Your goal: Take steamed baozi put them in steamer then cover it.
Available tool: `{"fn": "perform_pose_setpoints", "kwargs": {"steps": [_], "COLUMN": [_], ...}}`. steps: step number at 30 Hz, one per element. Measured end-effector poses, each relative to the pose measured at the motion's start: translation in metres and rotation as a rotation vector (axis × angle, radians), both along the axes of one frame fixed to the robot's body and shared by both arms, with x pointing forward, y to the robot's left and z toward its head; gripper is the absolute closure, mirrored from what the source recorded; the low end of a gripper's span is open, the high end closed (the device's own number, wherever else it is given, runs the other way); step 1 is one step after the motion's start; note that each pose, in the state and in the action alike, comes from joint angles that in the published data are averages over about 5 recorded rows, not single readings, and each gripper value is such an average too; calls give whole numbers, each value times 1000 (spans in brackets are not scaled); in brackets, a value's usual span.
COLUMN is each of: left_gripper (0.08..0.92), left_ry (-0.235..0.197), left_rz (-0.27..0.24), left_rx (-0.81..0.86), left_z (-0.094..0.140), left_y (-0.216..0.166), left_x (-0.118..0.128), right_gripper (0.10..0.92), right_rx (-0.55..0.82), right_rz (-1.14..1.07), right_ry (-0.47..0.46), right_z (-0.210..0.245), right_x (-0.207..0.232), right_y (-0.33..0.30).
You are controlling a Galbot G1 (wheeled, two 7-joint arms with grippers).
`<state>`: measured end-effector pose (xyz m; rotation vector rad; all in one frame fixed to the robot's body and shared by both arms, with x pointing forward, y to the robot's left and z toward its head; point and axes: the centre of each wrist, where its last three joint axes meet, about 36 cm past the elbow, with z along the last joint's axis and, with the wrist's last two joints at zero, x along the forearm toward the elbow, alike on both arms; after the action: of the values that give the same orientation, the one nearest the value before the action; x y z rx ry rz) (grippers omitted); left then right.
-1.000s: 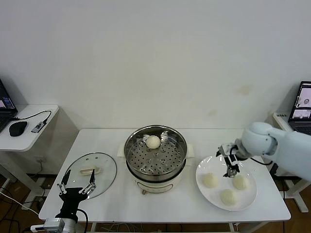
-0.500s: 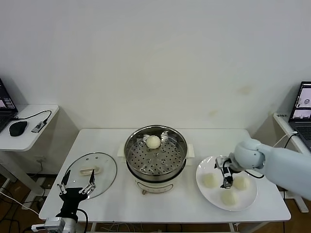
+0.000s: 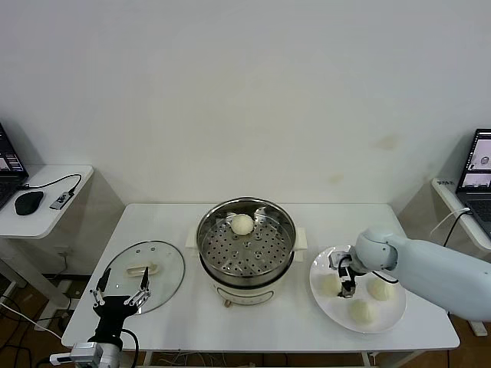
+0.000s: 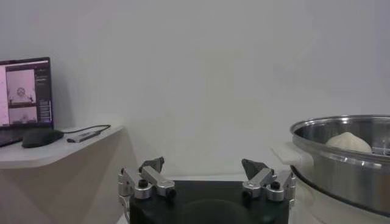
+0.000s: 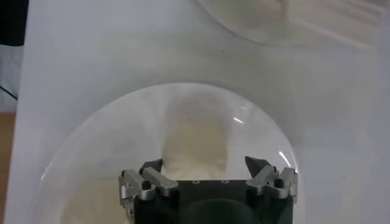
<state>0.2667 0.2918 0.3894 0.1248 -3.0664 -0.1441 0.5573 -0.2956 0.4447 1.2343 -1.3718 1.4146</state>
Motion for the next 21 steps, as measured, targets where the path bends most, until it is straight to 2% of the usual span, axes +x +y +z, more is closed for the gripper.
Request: {"fn": "perform_pose_setpoints", "kwargs": {"steps": [8, 14, 21], "left_gripper": [177, 177, 177], "left_ry": [-2, -6, -12], "left_rz": [-1, -5, -11], "left_rx": [0, 1, 1], "left_z": [1, 2, 4], "left_y": [-1, -2, -2], "left_x": [0, 1, 3], "right_gripper": [422, 437, 437], "right_rx": [7, 20, 40], "right_rz": [-9, -17, -41], "right_ry": [9, 8, 0], "right_z": [4, 25, 72], "right_x": [2, 8, 16], "right_y": [0, -4, -14]}}
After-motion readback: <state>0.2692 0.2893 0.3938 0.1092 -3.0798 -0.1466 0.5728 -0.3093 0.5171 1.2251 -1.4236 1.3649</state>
